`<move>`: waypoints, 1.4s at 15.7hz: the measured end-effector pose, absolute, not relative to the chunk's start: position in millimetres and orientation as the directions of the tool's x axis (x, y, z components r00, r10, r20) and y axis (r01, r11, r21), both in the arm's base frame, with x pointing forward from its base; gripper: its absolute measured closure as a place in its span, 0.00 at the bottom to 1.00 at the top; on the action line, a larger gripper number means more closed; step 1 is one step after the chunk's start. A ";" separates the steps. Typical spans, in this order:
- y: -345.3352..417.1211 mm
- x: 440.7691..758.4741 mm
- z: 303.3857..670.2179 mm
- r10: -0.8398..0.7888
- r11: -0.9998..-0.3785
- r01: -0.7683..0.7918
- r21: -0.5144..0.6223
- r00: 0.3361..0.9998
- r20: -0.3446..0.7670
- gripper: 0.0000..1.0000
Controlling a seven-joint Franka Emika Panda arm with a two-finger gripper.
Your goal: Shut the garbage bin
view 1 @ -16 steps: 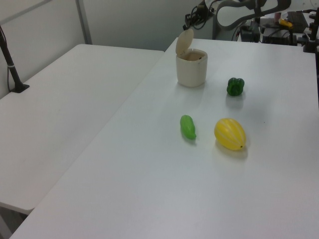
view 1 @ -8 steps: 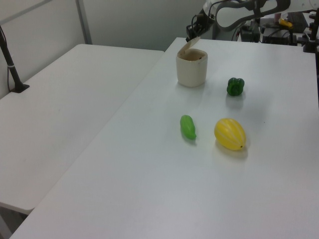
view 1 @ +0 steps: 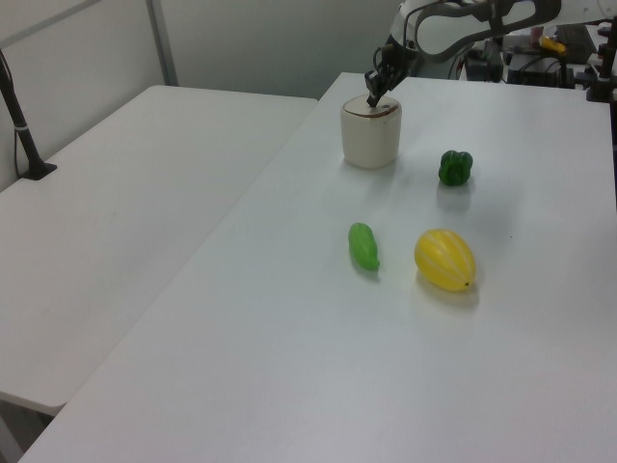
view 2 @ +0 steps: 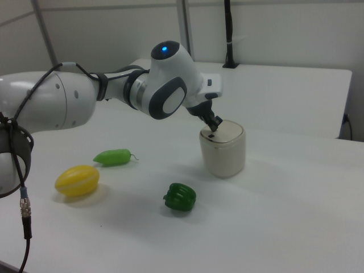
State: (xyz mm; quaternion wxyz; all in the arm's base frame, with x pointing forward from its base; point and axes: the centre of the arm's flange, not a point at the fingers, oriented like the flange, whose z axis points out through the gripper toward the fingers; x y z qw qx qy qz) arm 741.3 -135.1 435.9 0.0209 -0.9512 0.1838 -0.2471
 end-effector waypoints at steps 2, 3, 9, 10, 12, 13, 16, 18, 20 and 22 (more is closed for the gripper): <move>-131.0 741.3 432.7 -0.344 -0.938 -0.324 -0.123 0.821 0.456 0.99; -129.9 741.3 432.4 -0.339 -0.940 -0.320 -0.122 0.824 0.455 0.99; -129.1 741.1 430.4 -0.337 -0.941 -0.318 -0.120 0.826 0.451 0.99; -129.1 741.1 430.4 -0.337 -0.941 -0.318 -0.120 0.826 0.451 0.99; -129.0 741.0 430.0 -0.337 -0.941 -0.317 -0.120 0.827 0.451 0.99; -129.1 741.1 430.2 -0.337 -0.941 -0.317 -0.120 0.827 0.451 0.99; -129.1 741.0 432.4 -0.339 -0.940 -0.318 -0.124 0.824 0.453 0.99; -128.5 740.2 438.0 -0.352 -0.936 -0.323 -0.142 0.819 0.454 0.99; -126.0 735.4 453.9 -0.360 -0.933 -0.324 -0.156 0.825 0.436 0.99; -119.6 723.7 483.7 -0.358 -0.934 -0.319 -0.163 0.843 0.402 0.99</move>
